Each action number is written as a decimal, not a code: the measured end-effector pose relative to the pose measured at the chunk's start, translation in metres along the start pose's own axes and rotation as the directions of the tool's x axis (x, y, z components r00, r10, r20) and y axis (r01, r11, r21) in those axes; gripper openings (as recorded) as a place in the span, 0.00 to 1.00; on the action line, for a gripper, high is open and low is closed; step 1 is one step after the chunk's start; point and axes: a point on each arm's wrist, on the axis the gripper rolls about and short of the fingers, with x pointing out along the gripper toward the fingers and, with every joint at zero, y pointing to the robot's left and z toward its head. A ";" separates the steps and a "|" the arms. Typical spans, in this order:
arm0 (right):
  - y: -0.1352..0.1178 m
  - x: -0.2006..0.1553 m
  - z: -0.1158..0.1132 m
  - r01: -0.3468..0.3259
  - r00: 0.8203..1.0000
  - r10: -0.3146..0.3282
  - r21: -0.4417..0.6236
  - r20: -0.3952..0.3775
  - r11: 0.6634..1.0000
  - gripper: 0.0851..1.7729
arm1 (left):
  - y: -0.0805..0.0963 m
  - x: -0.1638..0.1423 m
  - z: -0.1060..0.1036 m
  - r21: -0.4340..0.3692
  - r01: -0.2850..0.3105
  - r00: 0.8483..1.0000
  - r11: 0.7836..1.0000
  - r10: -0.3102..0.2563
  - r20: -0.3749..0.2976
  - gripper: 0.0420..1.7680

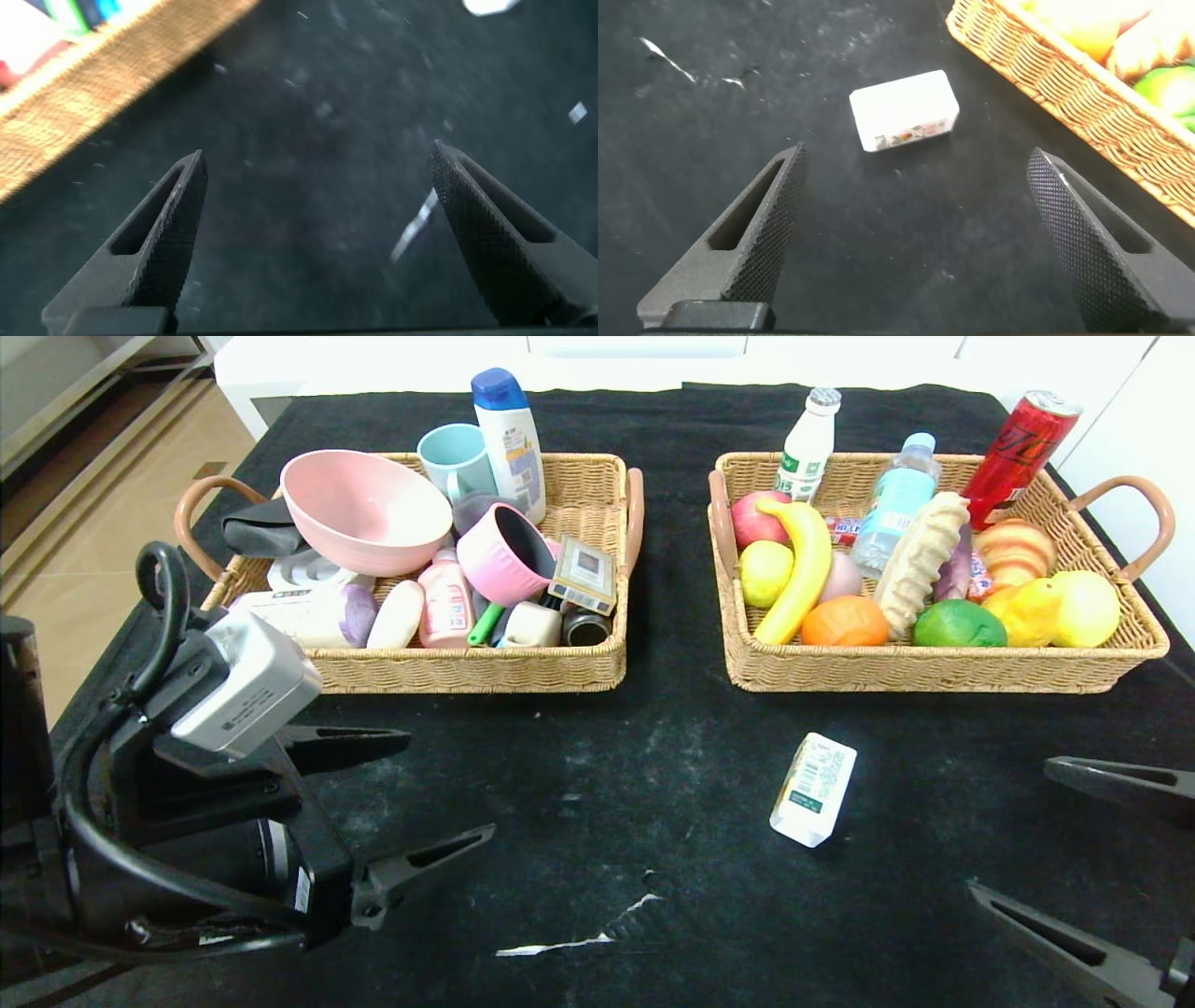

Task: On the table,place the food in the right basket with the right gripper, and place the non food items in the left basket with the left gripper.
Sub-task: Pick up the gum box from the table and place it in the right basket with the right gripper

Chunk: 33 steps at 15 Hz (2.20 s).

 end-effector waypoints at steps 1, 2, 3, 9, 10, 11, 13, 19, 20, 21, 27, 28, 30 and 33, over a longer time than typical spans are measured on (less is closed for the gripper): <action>0.001 0.000 0.001 -0.008 1.000 0.008 0.002 0.004 1.000 0.96 | -0.001 0.000 -0.004 0.003 0.006 1.000 1.000 -0.005 -0.010 0.96; 0.002 0.000 0.001 -0.013 1.000 0.013 0.005 0.006 1.000 0.96 | -0.002 0.000 -0.009 0.002 0.010 1.000 1.000 -0.010 -0.022 0.96; 0.002 0.000 0.001 -0.017 1.000 0.017 0.006 0.007 1.000 0.96 | -0.004 0.000 -0.013 0.000 0.014 0.999 1.000 -0.014 -0.034 0.96; 0.002 0.005 0.000 -0.026 1.000 0.027 0.049 -0.009 0.998 0.96 | -0.008 0.001 -0.026 -0.002 0.031 0.999 1.000 -0.031 -0.037 0.96; 0.003 0.007 0.001 -0.034 0.999 0.034 0.061 -0.007 0.998 0.96 | -0.009 0.001 -0.026 -0.001 0.038 0.999 0.999 -0.038 -0.032 0.97; 0.004 0.008 0.002 -0.039 0.999 0.040 0.071 -0.009 0.997 0.96 | -0.009 0.001 -0.025 0.000 0.039 0.999 0.999 -0.039 -0.030 0.97; 0.003 0.014 0.004 0.003 0.999 0.000 0.085 -0.034 0.996 0.96 | -0.009 0.000 -0.024 0.002 0.038 0.999 0.999 -0.038 -0.018 0.97; 0.022 0.044 0.039 0.264 0.965 -0.246 0.302 -0.095 0.916 0.96 | -0.013 -0.007 -0.020 0.018 0.054 0.998 0.998 -0.055 0.015 0.97; 0.028 0.052 0.046 0.312 0.950 -0.291 0.331 -0.112 0.891 0.96 | -0.014 -0.009 -0.020 0.019 0.055 0.998 0.998 -0.055 0.018 0.97; 0.031 0.060 0.053 0.357 0.934 -0.333 0.361 -0.128 0.862 0.96 | -0.014 -0.010 -0.020 0.020 0.055 0.998 0.998 -0.056 0.020 0.97; 0.053 0.106 0.066 0.498 0.865 -0.452 0.486 -0.218 0.718 0.96 | -0.015 -0.011 -0.020 0.019 0.054 0.998 0.998 -0.054 0.022 0.97; 0.055 0.111 0.067 0.502 0.863 -0.454 0.488 -0.222 0.714 0.96 | -0.015 -0.011 -0.020 0.018 0.053 0.998 0.998 -0.053 0.022 0.97; 0.057 0.116 0.064 0.509 0.859 -0.454 0.478 -0.236 0.716 0.96 | -0.015 -0.011 -0.021 0.017 0.055 0.998 0.998 -0.056 0.021 0.97; 0.055 0.121 0.059 0.530 0.848 -0.460 0.455 -0.264 0.716 0.96 | -0.015 -0.011 -0.022 0.019 0.057 0.998 0.998 -0.057 0.018 0.97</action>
